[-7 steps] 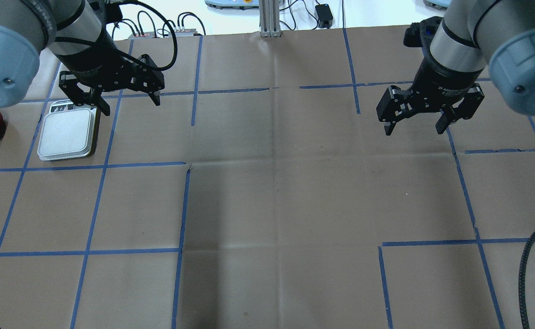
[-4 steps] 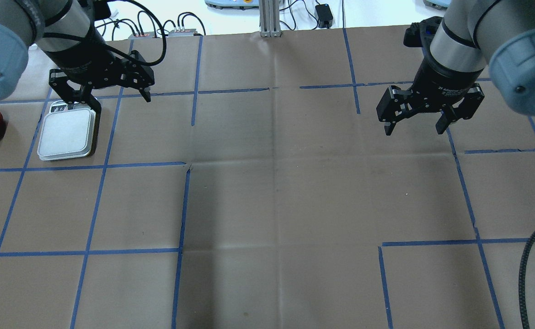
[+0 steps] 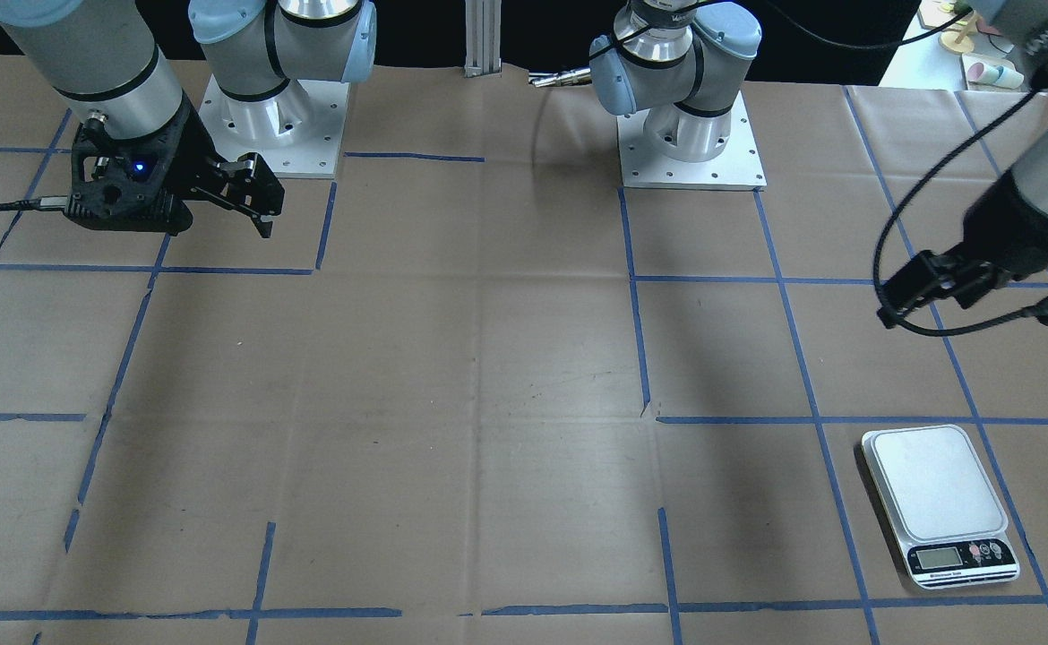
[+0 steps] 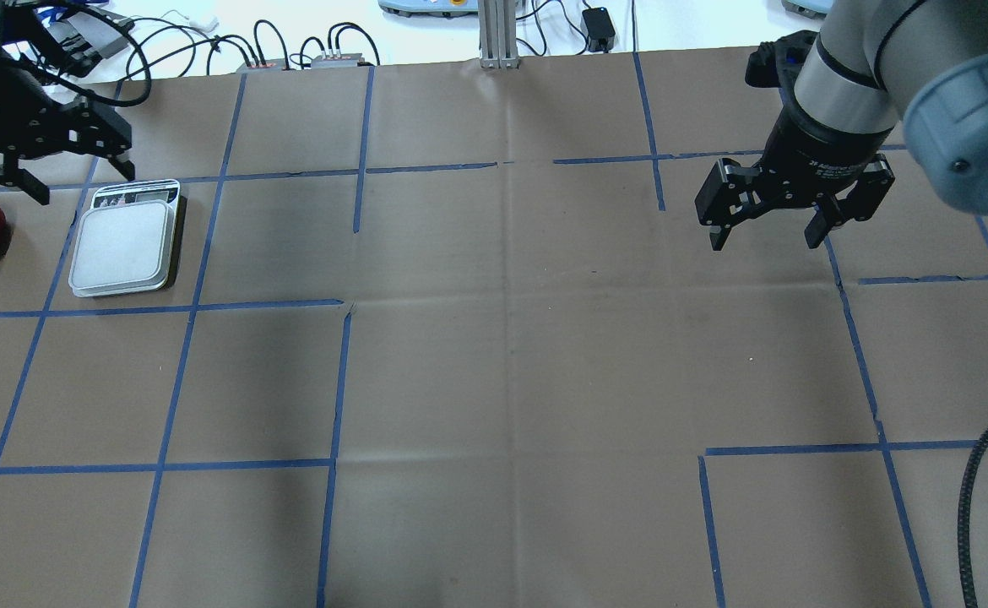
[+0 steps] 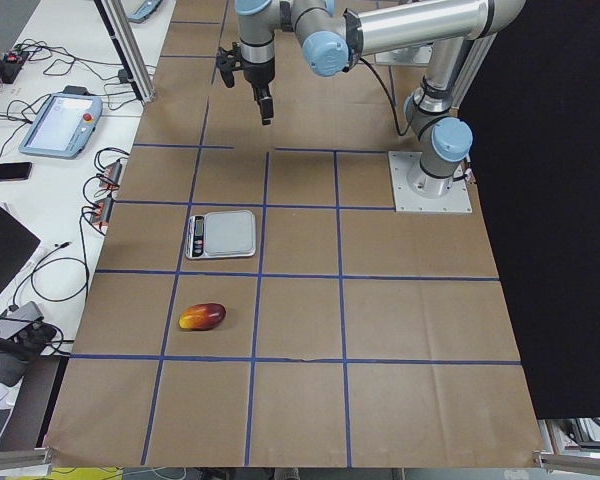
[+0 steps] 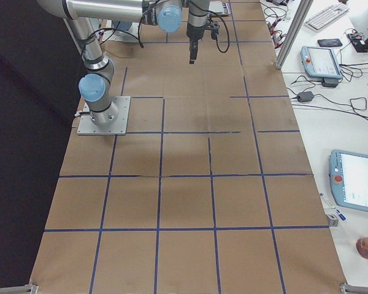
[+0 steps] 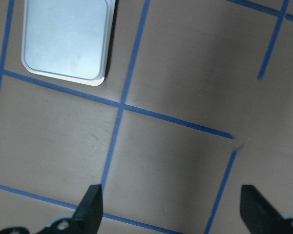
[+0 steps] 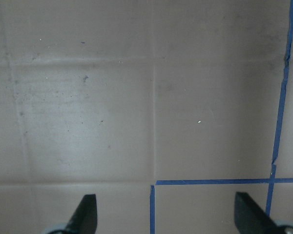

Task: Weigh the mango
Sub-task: 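Lower the left gripper over the mango and close on it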

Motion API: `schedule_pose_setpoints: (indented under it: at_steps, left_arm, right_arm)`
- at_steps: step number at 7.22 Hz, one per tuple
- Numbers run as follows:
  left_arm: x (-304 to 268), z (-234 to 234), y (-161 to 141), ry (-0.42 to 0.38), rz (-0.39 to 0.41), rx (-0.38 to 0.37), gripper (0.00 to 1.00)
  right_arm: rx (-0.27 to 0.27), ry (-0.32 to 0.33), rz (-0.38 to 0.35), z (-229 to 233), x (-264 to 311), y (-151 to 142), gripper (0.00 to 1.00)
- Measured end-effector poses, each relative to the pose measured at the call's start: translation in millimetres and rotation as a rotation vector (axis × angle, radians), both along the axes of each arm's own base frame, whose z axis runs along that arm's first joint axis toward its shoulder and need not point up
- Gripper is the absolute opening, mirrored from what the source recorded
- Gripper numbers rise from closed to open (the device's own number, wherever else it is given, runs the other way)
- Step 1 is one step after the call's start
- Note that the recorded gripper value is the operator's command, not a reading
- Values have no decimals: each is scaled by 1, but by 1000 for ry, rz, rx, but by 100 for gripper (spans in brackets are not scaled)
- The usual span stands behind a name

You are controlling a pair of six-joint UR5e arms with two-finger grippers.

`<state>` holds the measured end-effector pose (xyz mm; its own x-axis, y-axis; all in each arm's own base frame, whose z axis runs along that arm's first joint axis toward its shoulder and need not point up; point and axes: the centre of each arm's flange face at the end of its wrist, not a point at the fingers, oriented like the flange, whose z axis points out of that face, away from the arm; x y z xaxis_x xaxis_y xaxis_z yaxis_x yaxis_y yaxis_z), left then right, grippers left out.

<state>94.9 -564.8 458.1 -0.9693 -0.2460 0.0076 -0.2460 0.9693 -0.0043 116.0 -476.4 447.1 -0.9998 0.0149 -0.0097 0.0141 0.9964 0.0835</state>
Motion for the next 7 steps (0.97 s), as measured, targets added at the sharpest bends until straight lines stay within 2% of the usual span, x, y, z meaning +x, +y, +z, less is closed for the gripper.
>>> schedule_pose_setpoints:
  at_steps: [4,6,7]
  left_arm:
    - [234,-49,-48,-6,-150,1,100]
    - [323,-108,-65,-30,-207,-20,100]
    - [349,-142,-73,-46,-222,-34,100]
  right_arm:
    - [0,0,0,0,0,0,100]
    - [0,0,0,0,0,0,100]
    - [0,0,0,0,0,0,100]
